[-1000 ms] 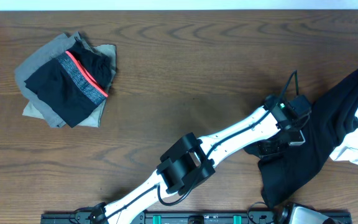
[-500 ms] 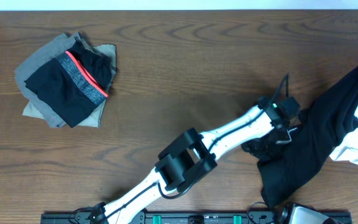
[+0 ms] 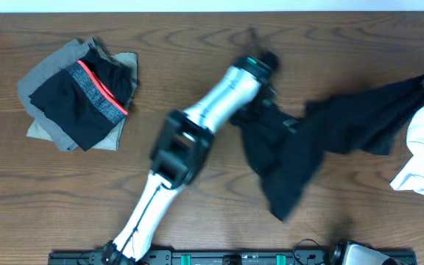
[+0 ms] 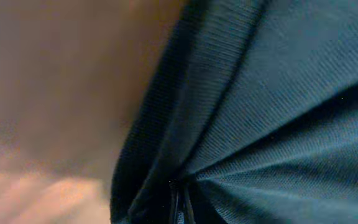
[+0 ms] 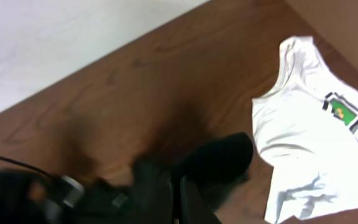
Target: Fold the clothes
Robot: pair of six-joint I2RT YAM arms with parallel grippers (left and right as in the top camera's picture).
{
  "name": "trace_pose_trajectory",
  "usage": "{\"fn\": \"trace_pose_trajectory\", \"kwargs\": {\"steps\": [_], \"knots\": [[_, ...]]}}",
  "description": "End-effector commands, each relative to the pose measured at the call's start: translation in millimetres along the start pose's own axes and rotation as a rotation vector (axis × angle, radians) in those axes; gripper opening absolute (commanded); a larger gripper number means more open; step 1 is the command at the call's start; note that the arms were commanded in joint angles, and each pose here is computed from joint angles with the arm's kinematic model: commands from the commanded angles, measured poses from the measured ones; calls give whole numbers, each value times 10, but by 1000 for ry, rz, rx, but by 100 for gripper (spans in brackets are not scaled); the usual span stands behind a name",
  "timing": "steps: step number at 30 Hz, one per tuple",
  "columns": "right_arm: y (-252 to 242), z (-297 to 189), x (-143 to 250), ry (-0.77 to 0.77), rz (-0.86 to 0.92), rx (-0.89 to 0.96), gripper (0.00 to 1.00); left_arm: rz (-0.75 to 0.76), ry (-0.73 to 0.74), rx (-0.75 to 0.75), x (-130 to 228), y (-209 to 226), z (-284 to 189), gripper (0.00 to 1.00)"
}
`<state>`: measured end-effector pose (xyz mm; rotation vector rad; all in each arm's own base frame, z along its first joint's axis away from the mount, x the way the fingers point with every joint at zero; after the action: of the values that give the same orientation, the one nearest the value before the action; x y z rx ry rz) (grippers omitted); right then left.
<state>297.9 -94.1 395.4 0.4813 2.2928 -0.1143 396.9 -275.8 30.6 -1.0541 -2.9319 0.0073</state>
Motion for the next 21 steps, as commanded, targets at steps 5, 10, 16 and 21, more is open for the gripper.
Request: {"fn": "trace_pose_trajectory", "kwargs": {"steps": [5,10,16,21], "knots": [[31,-72,50,15,-17,-27,2,-318,55,-6,353,1161,11,6],[69,13,73,47,-29,-52,2,-371,-23,96,352,1264,-252,8],[132,161,81,83,-72,-93,3,-346,-136,111,281,1143,-753,24],[150,281,89,112,-74,-103,2,-313,-228,152,228,973,-1129,36]]}}
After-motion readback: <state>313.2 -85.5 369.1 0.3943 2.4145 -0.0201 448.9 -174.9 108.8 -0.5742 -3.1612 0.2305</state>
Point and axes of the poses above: each gripper's point midway between its finger pads, its own z axis out along the fingers, its own y axis along the line the jaws close on, x = y × z, the point moved 3 cm from there along -z, back along the fingers, and after that the axes turned 10 degrees about -z, right-handed, at the moved point
